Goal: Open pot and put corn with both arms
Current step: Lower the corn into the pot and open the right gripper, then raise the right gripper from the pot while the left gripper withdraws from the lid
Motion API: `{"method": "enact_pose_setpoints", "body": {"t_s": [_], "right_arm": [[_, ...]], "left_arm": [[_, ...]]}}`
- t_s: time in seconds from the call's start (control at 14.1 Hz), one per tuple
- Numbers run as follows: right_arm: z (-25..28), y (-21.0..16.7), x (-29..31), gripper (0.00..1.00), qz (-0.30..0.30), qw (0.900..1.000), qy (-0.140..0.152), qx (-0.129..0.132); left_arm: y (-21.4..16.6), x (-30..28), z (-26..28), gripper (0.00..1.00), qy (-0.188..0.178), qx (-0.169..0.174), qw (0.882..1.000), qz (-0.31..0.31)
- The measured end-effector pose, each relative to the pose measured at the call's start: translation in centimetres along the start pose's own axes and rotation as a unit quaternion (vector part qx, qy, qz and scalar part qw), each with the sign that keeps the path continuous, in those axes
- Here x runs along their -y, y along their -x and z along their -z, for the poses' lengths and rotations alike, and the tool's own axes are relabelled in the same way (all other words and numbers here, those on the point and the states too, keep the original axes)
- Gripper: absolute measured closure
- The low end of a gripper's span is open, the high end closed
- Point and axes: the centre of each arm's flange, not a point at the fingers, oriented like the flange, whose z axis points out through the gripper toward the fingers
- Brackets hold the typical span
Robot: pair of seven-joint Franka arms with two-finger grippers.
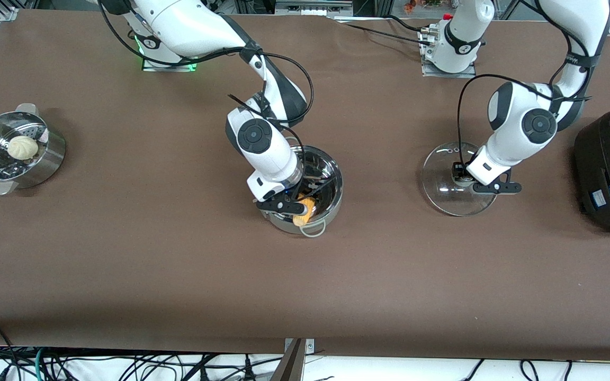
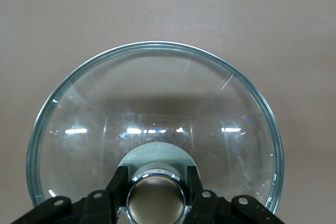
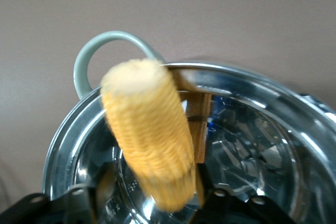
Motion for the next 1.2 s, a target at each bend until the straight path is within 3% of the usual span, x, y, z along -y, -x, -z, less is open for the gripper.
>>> {"method": "enact_pose_setpoints", "body": {"t_s": [0.14,0.21,0.5,0.71,0.85,0.92,1.06,1.2], "right_arm": [[1.5,0.3,0.1,0.04,0.004,1.0,0.013,0.013],[2.7,0.5,0.2,0.0,0.01,0.999,0.027,0.021],[9.7,1.5,-0.9,0.0,0.043,0.991,0.119,0.038],[13.8,-1.2,-4.7,0.0,0.038,0.982,0.184,0.021],[16.4,-3.7,-8.4,0.0,0.065,0.973,0.222,0.025],[17.8,-5.1,-10.5,0.0,0.076,0.968,0.235,0.032],[20.7,-7.9,-14.9,0.0,0.09,0.963,0.25,0.038],[23.1,-9.8,-18.8,0.0,0.101,0.962,0.245,0.059]], "left_arm": [[-0.2,-0.1,-1.5,0.5,0.002,-0.002,1.0,0.0],[-0.2,-0.1,-2.2,0.5,0.003,0.0,1.0,-0.001],[-0.1,-0.2,-2.8,0.44,0.002,0.011,1.0,-0.004],[-0.7,-0.4,-0.5,0.24,0.0,0.011,1.0,-0.005],[-1.7,-0.4,4.8,0.04,-0.006,0.026,1.0,-0.004],[-2.5,-0.4,8.9,0.0,-0.009,0.041,0.999,-0.002],[-3.5,-0.4,18.2,0.0,-0.014,0.059,0.998,0.0],[-3.4,-0.1,25.3,0.0,-0.016,0.067,0.998,0.004]]}}
